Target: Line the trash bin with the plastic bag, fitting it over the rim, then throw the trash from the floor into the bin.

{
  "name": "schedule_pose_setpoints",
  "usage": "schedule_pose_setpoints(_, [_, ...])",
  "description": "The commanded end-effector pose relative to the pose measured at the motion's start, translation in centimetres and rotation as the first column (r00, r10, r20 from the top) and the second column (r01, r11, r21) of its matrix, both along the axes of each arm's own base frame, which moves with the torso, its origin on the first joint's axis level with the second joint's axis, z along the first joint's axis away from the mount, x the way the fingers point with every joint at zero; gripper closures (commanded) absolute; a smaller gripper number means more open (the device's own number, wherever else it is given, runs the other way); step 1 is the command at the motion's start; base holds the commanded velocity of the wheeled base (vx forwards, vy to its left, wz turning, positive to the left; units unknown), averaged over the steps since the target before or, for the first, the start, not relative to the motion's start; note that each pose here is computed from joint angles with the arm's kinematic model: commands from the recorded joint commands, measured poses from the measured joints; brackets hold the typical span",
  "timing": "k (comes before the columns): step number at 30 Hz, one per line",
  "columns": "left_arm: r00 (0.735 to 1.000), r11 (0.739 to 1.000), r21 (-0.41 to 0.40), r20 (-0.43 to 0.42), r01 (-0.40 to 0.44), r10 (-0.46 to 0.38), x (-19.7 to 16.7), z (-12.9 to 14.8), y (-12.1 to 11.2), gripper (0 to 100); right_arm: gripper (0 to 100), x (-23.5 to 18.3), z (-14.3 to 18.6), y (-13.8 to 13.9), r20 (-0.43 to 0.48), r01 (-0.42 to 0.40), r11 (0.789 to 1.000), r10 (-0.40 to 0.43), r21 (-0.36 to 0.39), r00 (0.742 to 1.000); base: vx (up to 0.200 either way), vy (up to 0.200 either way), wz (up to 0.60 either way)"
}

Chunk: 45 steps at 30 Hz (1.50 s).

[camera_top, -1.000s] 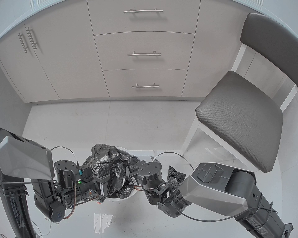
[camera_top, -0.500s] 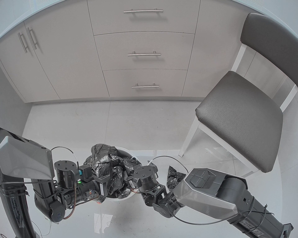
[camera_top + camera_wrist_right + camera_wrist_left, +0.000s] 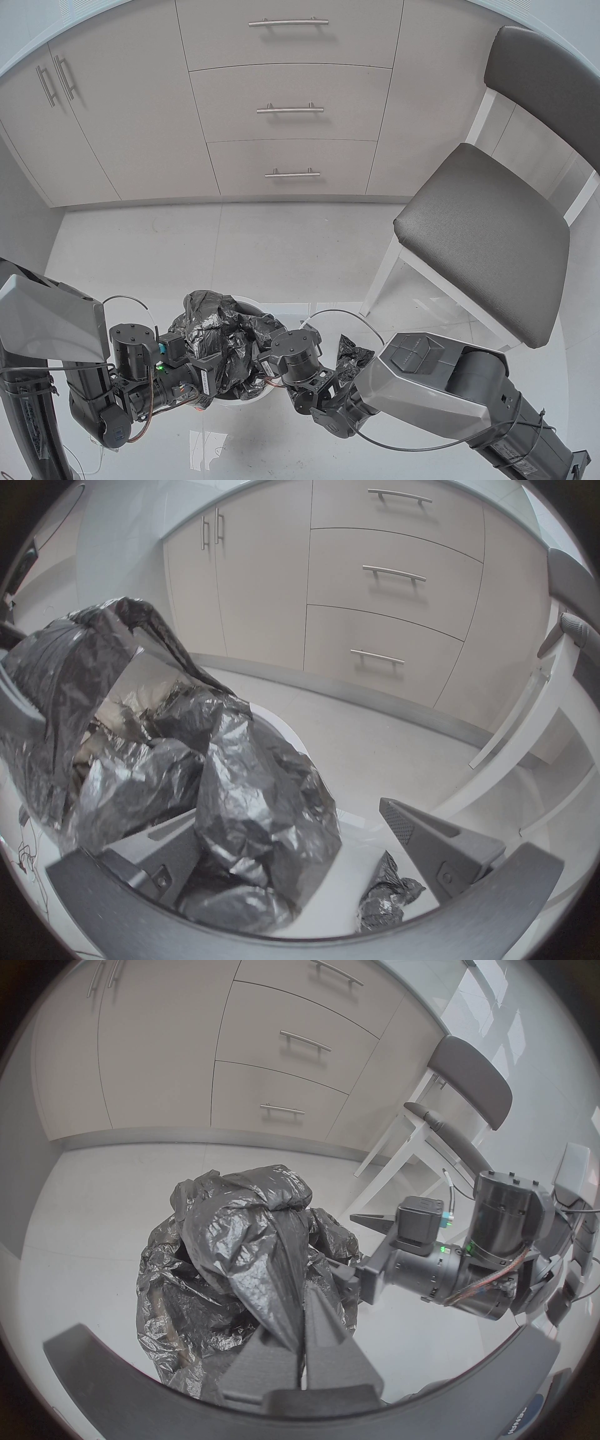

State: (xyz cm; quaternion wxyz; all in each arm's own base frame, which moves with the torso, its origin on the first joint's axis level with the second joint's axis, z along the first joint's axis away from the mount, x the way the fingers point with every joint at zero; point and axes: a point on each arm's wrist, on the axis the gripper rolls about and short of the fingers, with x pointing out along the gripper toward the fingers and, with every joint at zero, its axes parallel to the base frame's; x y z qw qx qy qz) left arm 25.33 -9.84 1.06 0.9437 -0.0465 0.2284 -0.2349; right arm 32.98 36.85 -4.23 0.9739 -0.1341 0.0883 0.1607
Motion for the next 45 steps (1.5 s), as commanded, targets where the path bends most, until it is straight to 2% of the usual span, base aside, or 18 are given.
schedule_pose_setpoints(1, [1.0, 1.0, -0.001, 0.001, 0.0, 0.0, 0.0, 0.0, 0.0, 100, 0, -1.8, 2.5, -1.1, -0.011, -0.015, 1.0, 0.015, -0.009, 1.0, 0.0, 0.0, 0.0])
schedule_pose_setpoints(16, [1.0, 1.0, 0.0, -0.006, -0.001, 0.001, 0.0, -0.1, 0.0, 100, 0, -4.6, 4.6, -2.7, 0.016, -0.041, 0.999, 0.04, 0.03, 0.999, 0.0, 0.0, 0.0])
schedule_pose_setpoints(23, [1.0, 1.0, 0.001, -0.007, 0.001, -0.001, -0.1, -0.2, 0.0, 100, 0, -4.2, 5.1, -3.6, 0.028, -0.02, 0.999, 0.018, 0.042, 0.999, 0.0, 0.0, 0.0])
schedule_pose_setpoints(33, [1.0, 1.0, 0.002, -0.006, 0.001, -0.001, -0.1, -0.2, 0.0, 100, 0, -1.6, 2.3, -4.0, 0.017, 0.031, 0.999, -0.032, 0.028, 0.999, 0.0, 0.0, 0.0])
schedule_pose_setpoints(45, [1.0, 1.0, 0.003, -0.011, 0.001, -0.001, 0.0, -0.3, -0.1, 100, 0, -0.8, -0.3, -3.4, 0.004, 0.034, 0.999, -0.034, 0.006, 0.999, 0.0, 0.0, 0.0])
